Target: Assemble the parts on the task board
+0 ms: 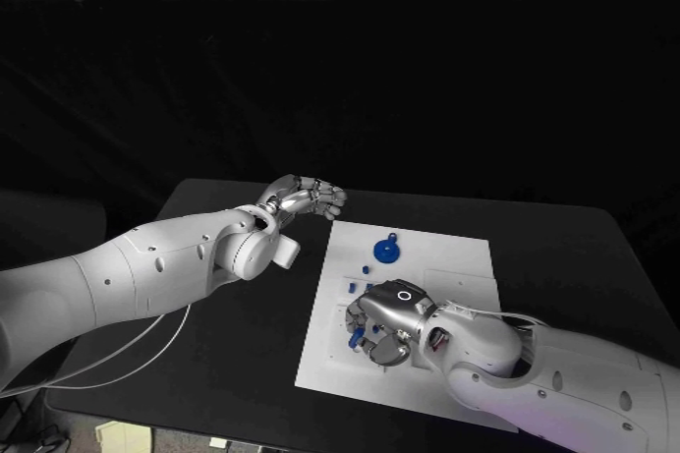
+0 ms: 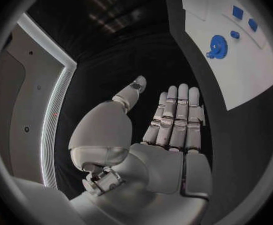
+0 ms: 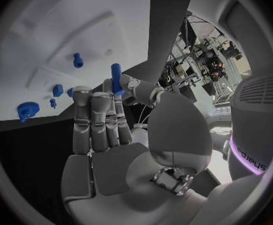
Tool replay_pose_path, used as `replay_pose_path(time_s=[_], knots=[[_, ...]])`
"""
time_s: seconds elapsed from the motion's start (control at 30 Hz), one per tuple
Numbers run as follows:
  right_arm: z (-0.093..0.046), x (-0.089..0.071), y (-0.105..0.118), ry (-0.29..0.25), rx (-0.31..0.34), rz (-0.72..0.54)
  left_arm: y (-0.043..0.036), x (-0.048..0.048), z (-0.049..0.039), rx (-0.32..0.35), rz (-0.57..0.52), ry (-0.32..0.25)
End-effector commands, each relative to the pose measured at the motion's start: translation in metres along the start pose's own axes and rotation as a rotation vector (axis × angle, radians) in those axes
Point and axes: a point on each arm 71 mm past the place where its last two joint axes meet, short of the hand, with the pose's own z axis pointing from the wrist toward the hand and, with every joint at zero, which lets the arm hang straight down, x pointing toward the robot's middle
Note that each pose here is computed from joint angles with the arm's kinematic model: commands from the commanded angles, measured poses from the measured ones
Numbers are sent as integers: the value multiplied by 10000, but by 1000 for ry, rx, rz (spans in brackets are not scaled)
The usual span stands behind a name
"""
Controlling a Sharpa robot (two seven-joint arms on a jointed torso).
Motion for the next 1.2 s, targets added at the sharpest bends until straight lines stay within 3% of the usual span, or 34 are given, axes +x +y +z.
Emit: replay_pose_path(time_s=[0.03,1.2], knots=[[14,32,8,-1,-14,-37,-12,23,4,5,-21,11],[30,199,-32,53,2,-108,-6,-1,-6,2,-21,8]])
